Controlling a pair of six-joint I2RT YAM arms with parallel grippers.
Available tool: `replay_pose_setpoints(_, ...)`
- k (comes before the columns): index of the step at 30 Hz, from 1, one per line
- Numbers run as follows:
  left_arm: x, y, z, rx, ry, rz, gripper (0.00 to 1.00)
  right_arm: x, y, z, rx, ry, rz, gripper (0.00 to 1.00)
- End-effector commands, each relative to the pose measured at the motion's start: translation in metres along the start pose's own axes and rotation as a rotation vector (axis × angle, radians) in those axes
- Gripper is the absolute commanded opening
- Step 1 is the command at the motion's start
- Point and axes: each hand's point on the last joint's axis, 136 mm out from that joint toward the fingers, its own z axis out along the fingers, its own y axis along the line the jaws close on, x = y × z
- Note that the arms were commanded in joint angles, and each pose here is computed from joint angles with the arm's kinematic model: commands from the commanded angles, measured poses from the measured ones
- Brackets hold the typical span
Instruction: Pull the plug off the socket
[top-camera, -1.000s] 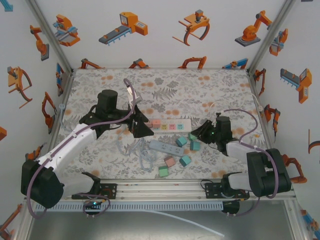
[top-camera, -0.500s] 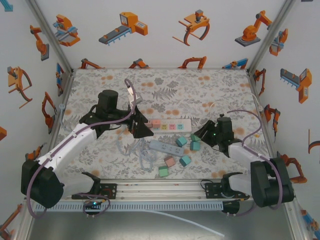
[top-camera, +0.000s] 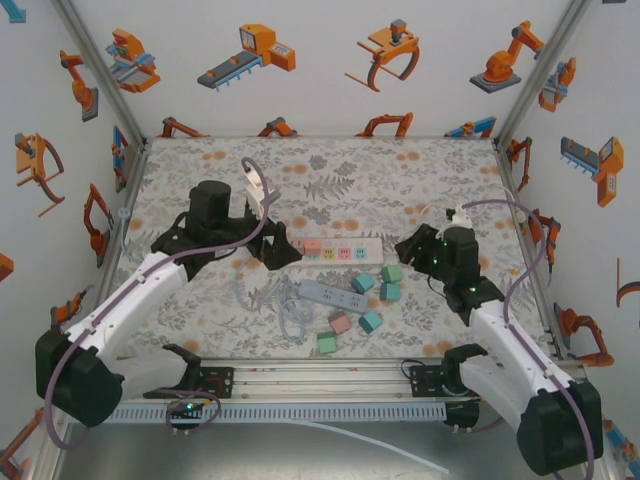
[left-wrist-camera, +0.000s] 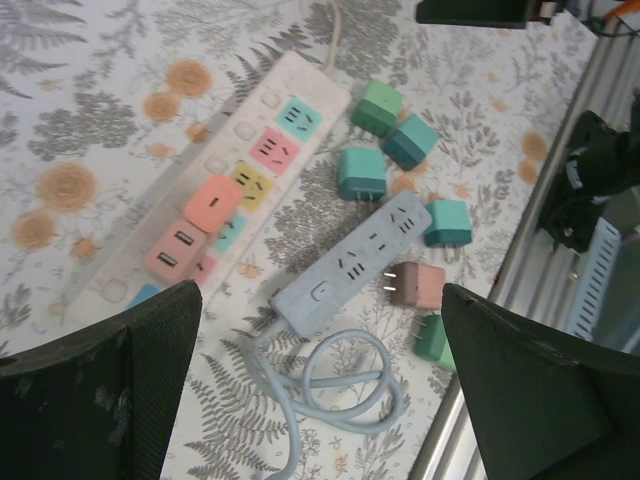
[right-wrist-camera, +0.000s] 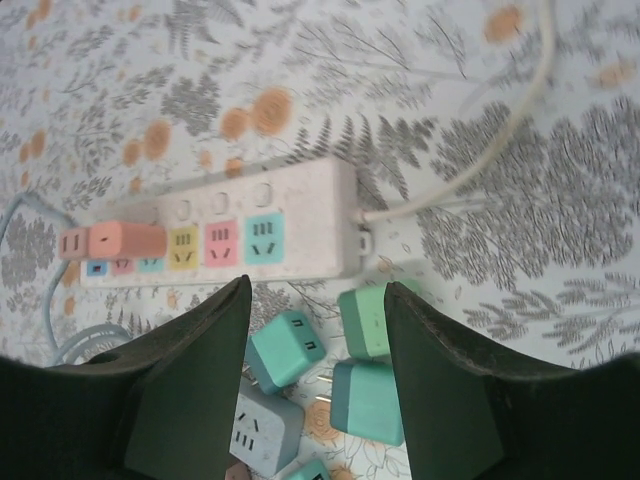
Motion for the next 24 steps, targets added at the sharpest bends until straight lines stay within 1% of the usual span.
replay_pose_setpoints(1, -0.009, 0.017, -0.011, -0.141, -0.057, 0.015, 0.97, -0.026, 0.034, -0.011, -0.059, -0.119, -0.246, 0.53)
replay_pose_setpoints(4, -0.01, 0.03, -0.019, -0.237, -0.078, 0.012, 0.97, -0.027, 0.072, -0.016, -0.165, -0.176, -0.444, 0.52)
replay_pose_setpoints(7, -0.009, 0.043, -0.026, -0.324, -0.091, 0.007, 0.97, -0.019, 0.11, -0.019, -0.292, -0.22, -0.644, 0.51)
replay_pose_setpoints(11, -0.007, 0.06, -0.035, -0.435, -0.096, -0.019, 0.97, 0.011, 0.154, -0.019, -0.48, -0.258, -0.993, 0.51)
replay_pose_setpoints(13, -0.006, 0.067, -0.038, -0.473, -0.099, -0.035, 0.97, 0.028, 0.167, -0.016, -0.563, -0.253, -1.149, 0.52)
replay_pose_setpoints(15, -0.004, 0.074, -0.04, -0.502, -0.098, -0.052, 0.97, 0.044, 0.176, -0.01, -0.638, -0.235, -1.276, 0.55)
replay_pose_setpoints(17, -0.002, 0.079, -0.041, -0.523, -0.093, -0.067, 0.97, 0.055, 0.18, -0.001, -0.682, -0.208, -1.349, 0.57)
replay_pose_setpoints(19, 0.002, 0.085, -0.041, -0.545, -0.073, -0.08, 0.97, 0.061, 0.185, 0.01, -0.71, -0.17, -1.384, 0.58)
replay_pose_setpoints(22, 0.009, 0.095, -0.042, -0.594, -0.028, -0.104, 0.97, 0.073, 0.193, 0.025, -0.777, -0.087, -1.4, 0.58)
replay_pose_setpoints(24, 0.012, 0.103, -0.045, -0.622, -0.019, -0.134, 0.97, 0.085, 0.201, 0.035, -0.848, -0.007, -1.381, 0.58)
